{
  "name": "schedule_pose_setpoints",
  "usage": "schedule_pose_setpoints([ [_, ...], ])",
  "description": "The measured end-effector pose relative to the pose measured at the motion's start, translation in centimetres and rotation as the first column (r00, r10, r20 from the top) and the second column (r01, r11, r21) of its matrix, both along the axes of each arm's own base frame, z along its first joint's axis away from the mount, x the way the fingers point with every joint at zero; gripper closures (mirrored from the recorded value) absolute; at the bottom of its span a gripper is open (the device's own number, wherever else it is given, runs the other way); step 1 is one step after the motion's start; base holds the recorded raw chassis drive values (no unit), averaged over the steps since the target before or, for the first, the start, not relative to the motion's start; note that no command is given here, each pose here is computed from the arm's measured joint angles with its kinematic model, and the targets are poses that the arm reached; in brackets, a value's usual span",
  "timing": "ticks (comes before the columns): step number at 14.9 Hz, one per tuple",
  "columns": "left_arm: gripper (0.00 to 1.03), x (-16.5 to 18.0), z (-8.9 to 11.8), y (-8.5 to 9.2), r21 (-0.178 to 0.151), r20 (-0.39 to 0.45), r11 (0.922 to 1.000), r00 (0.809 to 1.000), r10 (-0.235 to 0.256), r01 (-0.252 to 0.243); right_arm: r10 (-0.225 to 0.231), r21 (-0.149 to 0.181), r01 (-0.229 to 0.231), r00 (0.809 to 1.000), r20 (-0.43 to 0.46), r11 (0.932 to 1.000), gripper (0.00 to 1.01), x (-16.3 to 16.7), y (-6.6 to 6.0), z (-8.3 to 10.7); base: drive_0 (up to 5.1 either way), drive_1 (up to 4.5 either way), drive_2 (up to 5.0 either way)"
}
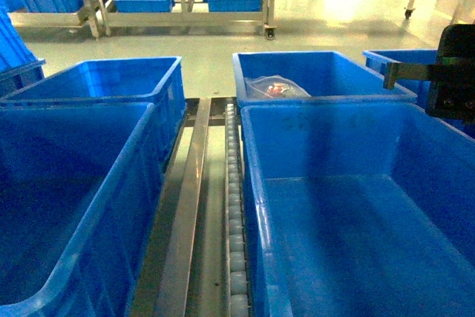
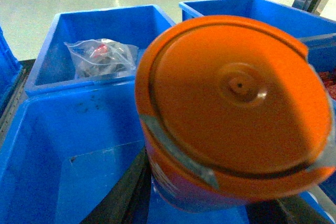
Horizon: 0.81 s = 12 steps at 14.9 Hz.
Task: Sort blue parts and orange caps into right shelf containers
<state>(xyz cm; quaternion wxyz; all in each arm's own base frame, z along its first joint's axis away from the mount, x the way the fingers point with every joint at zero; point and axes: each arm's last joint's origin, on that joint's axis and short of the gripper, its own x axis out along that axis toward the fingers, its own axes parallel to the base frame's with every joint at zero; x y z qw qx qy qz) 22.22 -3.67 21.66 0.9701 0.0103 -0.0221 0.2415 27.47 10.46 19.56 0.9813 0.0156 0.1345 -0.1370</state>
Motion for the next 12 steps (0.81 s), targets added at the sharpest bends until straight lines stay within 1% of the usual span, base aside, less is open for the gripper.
schedule_pose_setpoints([
  [12, 0.62, 0.00, 0.00, 0.00, 0.000, 0.000, 1.0000, 1.000, 0.000, 0.000, 0.000, 0.000, 0.000, 1.000, 0.000, 1.0000, 0.61, 0.00, 0.01, 0.00, 0.0, 0.00, 0.0],
])
